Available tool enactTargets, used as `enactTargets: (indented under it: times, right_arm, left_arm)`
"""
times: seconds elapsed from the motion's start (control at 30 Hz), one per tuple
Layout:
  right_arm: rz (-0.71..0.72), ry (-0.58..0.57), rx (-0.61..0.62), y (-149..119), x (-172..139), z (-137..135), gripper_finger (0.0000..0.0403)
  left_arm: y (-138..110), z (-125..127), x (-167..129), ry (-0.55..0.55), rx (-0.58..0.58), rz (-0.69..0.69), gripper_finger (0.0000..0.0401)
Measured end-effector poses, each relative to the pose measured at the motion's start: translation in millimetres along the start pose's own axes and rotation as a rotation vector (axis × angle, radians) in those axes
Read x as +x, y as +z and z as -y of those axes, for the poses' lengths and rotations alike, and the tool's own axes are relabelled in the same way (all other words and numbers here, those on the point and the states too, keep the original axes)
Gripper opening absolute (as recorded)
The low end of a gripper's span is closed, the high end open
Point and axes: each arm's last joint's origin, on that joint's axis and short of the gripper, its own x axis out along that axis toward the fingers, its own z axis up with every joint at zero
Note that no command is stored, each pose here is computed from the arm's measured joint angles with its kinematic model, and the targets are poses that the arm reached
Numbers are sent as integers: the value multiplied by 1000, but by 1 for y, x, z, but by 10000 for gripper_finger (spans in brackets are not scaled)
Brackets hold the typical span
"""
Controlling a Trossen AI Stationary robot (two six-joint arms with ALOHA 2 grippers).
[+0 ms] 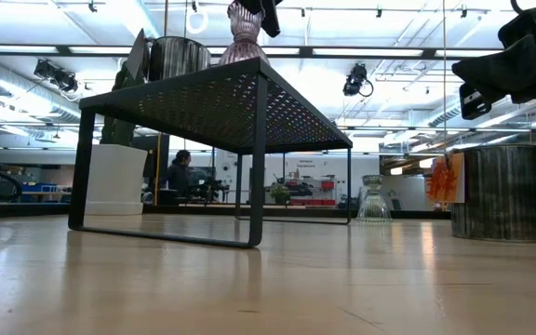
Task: Pick & Place candle stick holders
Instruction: Adjust the purple candle holder on the shelf
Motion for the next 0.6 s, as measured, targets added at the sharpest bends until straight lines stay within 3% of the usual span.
enactTargets:
  times: [0.33,0.6]
  right_arm:
    - [0,0,0,0,0,0,12]
    - [0,0,0,0,0,0,12]
  left_arm:
    - [4,-1,-1,15,-1,43,220]
    - [8,-2,-26,3,18,39,220]
